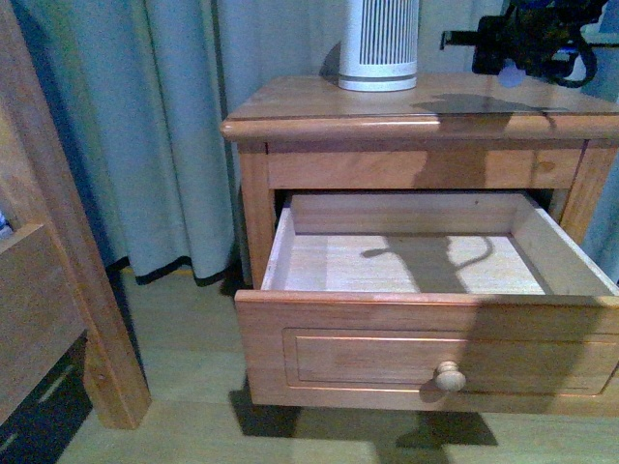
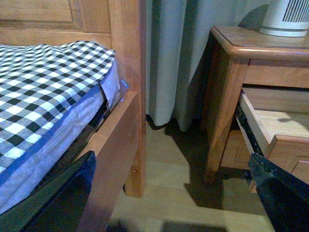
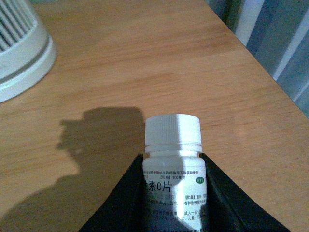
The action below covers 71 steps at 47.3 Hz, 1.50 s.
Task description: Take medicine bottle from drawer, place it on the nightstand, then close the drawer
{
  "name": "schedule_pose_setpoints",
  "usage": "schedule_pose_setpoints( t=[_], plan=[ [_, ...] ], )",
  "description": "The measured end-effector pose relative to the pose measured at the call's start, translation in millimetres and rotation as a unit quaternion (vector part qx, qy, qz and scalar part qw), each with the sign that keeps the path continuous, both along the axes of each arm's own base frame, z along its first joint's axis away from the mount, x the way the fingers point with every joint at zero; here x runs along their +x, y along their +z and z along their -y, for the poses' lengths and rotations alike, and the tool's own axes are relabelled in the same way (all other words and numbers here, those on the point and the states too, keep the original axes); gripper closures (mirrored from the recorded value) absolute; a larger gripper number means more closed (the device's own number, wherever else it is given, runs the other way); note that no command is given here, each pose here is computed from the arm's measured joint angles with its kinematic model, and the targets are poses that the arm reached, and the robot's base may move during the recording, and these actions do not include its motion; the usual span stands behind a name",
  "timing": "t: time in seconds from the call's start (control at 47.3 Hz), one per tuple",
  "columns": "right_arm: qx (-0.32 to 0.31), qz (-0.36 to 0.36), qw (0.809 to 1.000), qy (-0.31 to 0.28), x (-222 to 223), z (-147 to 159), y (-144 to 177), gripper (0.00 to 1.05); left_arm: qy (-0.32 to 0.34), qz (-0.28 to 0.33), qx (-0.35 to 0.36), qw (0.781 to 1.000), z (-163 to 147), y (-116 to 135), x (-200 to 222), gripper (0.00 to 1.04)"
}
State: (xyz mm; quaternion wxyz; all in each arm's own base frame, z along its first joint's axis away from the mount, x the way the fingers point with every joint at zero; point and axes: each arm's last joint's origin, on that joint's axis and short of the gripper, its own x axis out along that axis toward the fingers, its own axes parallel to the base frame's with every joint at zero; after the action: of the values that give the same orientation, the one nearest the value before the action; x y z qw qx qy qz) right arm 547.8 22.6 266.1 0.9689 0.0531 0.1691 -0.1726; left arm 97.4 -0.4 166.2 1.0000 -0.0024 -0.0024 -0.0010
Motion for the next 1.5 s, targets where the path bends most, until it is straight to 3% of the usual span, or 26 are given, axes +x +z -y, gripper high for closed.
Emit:
schedule_pose_setpoints(
  t=[0.19, 0.612, 0.655, 0.718, 0.803, 0.887, 0.95, 1.183, 1.331, 1.5],
  plan=[
    [0.000, -0.016, 1.000, -0.015, 9, 15, -8, 0.74, 0.000, 0.000, 0.000, 1.000, 0, 0, 0, 0.07],
    [0.004, 0.029, 1.000, 0.011, -3, 12, 0, 0.11, 0.000, 0.000, 0.000, 1.000, 0, 0, 0, 0.07],
    [0.002, 0.050, 0.999, 0.012, -12, 12, 10, 0.06, 0.000, 0.000, 0.000, 1.000, 0, 0, 0, 0.07],
    [0.003, 0.087, 0.996, 0.012, -36, 13, 36, 0.07, 0.000, 0.000, 0.000, 1.000, 0, 0, 0, 0.07],
    [-0.002, 0.155, 0.988, 0.008, -93, 17, 83, 0.07, 0.000, 0.000, 0.000, 1.000, 0, 0, 0, 0.07],
    [-0.003, 0.201, 0.980, 0.006, -158, 23, 104, 0.07, 0.000, 0.000, 0.000, 1.000, 0, 0, 0, 0.07],
    [0.000, 0.198, 0.980, 0.010, -199, 23, 92, 0.07, 0.000, 0.000, 0.000, 1.000, 0, 0, 0, 0.07],
    [0.026, 0.104, 0.993, 0.059, -300, -12, -22, 0.07, 0.000, 0.000, 0.000, 1.000, 0, 0, 0, 0.07],
    [0.055, 0.034, 0.996, 0.053, -326, -21, -86, 0.07, 0.000, 0.000, 0.000, 1.000, 0, 0, 0, 0.07],
    [0.055, 0.015, 0.998, 0.037, -327, -25, -122, 0.07, 0.000, 0.000, 0.000, 1.000, 0, 0, 0, 0.07]
  ],
)
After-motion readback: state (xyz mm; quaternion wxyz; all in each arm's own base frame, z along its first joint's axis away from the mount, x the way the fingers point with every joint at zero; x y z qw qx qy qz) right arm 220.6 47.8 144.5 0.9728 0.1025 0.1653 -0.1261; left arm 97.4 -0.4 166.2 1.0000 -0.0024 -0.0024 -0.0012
